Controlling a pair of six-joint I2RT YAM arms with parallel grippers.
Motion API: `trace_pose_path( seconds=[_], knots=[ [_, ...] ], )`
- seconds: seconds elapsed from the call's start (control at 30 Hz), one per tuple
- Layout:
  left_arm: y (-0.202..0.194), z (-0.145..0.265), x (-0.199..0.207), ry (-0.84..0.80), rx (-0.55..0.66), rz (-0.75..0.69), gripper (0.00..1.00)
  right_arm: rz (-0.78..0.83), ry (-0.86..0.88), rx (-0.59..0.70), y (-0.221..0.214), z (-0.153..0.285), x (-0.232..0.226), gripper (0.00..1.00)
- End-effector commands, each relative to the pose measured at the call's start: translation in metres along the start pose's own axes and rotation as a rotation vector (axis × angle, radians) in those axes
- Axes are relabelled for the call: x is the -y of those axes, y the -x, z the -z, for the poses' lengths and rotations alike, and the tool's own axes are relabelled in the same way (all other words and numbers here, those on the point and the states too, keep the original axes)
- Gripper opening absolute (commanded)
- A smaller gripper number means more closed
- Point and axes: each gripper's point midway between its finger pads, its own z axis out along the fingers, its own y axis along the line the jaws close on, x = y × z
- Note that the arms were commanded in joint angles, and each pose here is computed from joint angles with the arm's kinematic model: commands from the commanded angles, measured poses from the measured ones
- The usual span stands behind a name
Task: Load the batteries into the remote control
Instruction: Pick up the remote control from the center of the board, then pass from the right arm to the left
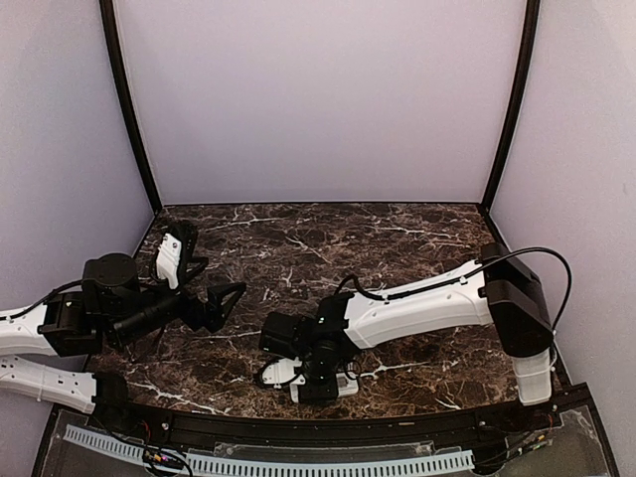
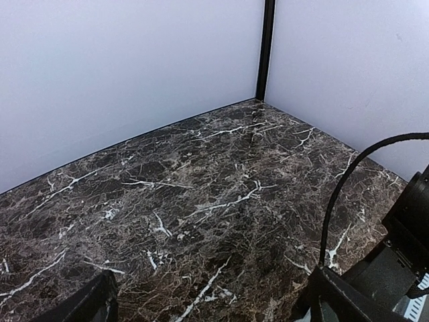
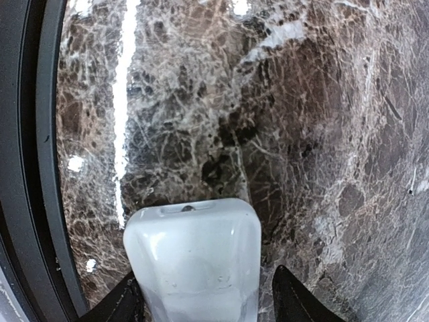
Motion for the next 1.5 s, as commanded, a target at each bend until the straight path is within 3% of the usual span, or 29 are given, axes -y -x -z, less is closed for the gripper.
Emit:
trace_pose_path(
  seconds=[0.0, 0.17, 0.3, 0.67, 0.8, 0.97, 1.07, 1.17, 1.27, 1.47],
  knots=[
    [0.002, 0.001, -0.002, 0.0, 0.012, -0.014, 0.98, 0.002, 0.023, -0.07, -0.01, -0.015, -0.007, 0.51],
    [-0.008, -0.004, -0.002, 0.015, -0.028, -0.046, 0.99, 0.013, 0.012, -0.069, -0.012, -0.01, -0.005, 0.37],
    [-0.01, -0.012, -0.002, 0.018, -0.058, -0.045, 0.99, -0.005, -0.01, -0.016, -0.004, 0.008, 0.005, 0.35],
    [0.011, -0.016, 0.003, -0.012, -0.057, -0.116, 0.99, -0.191, 0.001, 0.348, 0.024, 0.107, 0.051, 0.31],
    [0.032, -0.004, 0.015, -0.098, 0.017, -0.133, 0.98, -0.274, 0.018, 0.587, 0.032, 0.171, 0.071, 0.31],
    [0.049, 0.008, 0.04, -0.255, 0.109, -0.178, 0.93, -0.25, 0.036, 1.091, 0.049, 0.299, 0.079, 0.3],
    [0.065, 0.019, 0.066, -0.408, 0.207, -0.167, 0.92, -0.207, 0.014, 1.311, 0.053, 0.353, 0.078, 0.29],
    [0.09, 0.027, 0.091, -0.539, 0.299, -0.169, 0.93, -0.178, 0.027, 1.44, 0.059, 0.385, 0.076, 0.28],
    [0.1, 0.023, 0.113, -0.635, 0.304, -0.17, 0.98, -0.125, 0.061, 1.526, 0.064, 0.406, 0.071, 0.28],
    [0.129, 0.024, 0.126, -0.687, 0.362, -0.124, 0.99, -0.103, 0.112, 1.555, 0.073, 0.417, 0.07, 0.26]
  ],
)
